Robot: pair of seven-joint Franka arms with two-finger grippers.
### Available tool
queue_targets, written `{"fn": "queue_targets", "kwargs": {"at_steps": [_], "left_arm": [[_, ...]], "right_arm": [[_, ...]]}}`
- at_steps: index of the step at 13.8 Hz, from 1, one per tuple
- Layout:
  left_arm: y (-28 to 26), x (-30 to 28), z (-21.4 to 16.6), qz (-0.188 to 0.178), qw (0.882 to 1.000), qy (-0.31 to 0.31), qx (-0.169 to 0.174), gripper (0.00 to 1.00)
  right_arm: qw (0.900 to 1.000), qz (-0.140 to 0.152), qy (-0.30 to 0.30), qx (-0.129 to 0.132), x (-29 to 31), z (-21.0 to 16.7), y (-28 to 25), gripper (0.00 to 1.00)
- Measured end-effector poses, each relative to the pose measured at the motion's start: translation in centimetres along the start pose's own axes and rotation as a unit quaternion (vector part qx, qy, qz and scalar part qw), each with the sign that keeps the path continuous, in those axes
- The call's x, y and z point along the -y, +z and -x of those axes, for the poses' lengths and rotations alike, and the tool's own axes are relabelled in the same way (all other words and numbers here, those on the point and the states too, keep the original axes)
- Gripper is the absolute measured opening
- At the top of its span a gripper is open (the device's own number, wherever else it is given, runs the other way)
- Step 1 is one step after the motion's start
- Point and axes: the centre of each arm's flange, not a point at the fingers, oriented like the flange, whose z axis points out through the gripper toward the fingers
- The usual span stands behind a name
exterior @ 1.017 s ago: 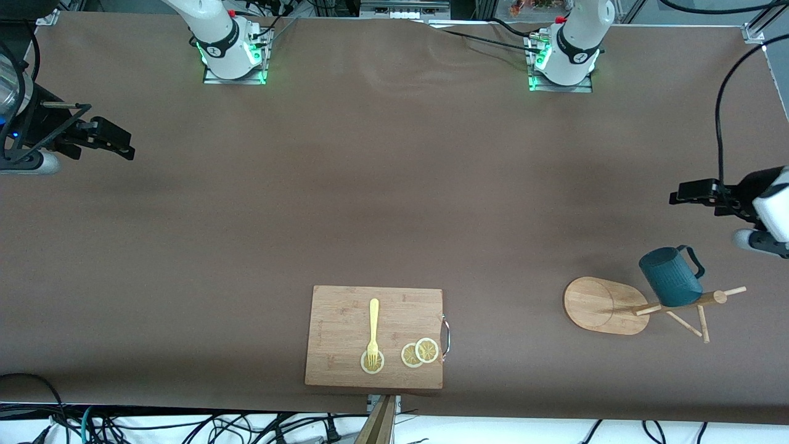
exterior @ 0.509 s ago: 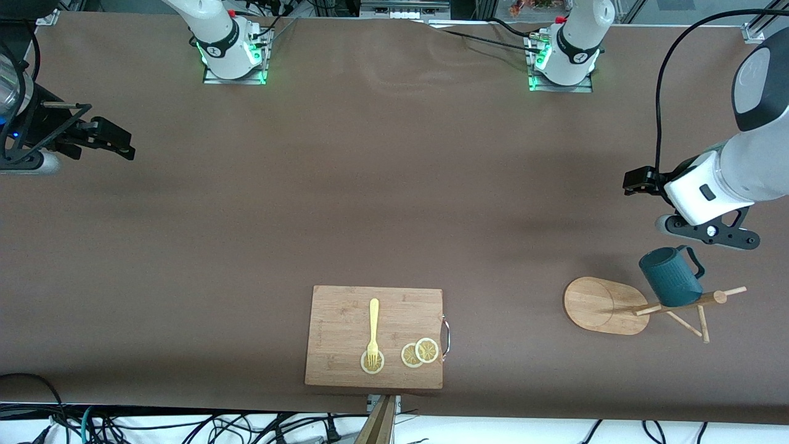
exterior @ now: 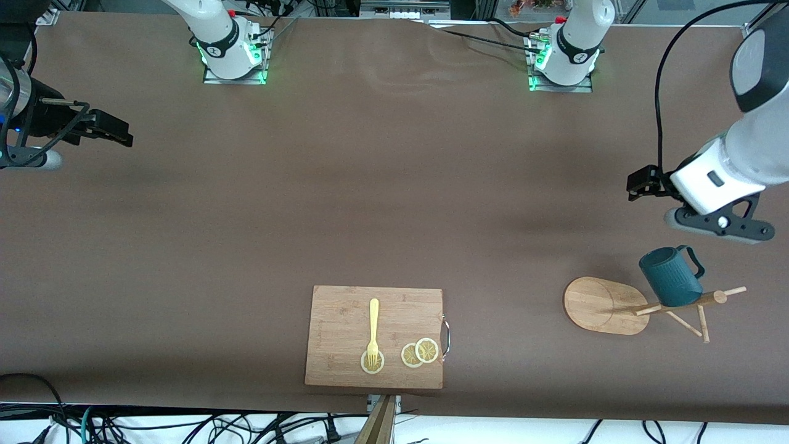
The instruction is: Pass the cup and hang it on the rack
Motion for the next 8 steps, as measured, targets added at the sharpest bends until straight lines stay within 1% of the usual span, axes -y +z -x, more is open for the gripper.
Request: {"fn": "queue_targets", "kwargs": {"at_steps": [1, 2, 4, 5, 8], "left_arm": [[-0.1, -0.1, 1.3, -0.004, 0.999, -0.01, -0.03, 1.0], [0.2, -0.4, 2.8, -0.007, 0.999, -0.02, -0.045, 1.0], [1.0, -1.3, 5.1, -0.01, 0.998, -0.033, -0.049, 1.0], [1.3, -1.5, 5.6, -0.01, 0.998, -0.035, -0.048, 1.0], [2.0, -1.5, 5.6, -0.01, 0.998, -0.04, -0.042, 1.0]], "right_arm": [[1.0, 0.0, 0.002, 0.006, -0.2, 0.0, 0.2, 1.0], [1.0, 0.001, 0.003, 0.011, -0.3, 0.0, 0.3, 1.0], [1.0, 0.002, 0.003, 0.024, -0.3, 0.1, 0.8, 1.0], [1.0, 0.002, 0.003, 0.03, -0.3, 0.1, 0.9, 1.0], [0.999, 0.003, 0.003, 0.033, -0.3, 0.2, 1.0, 1.0]]}}
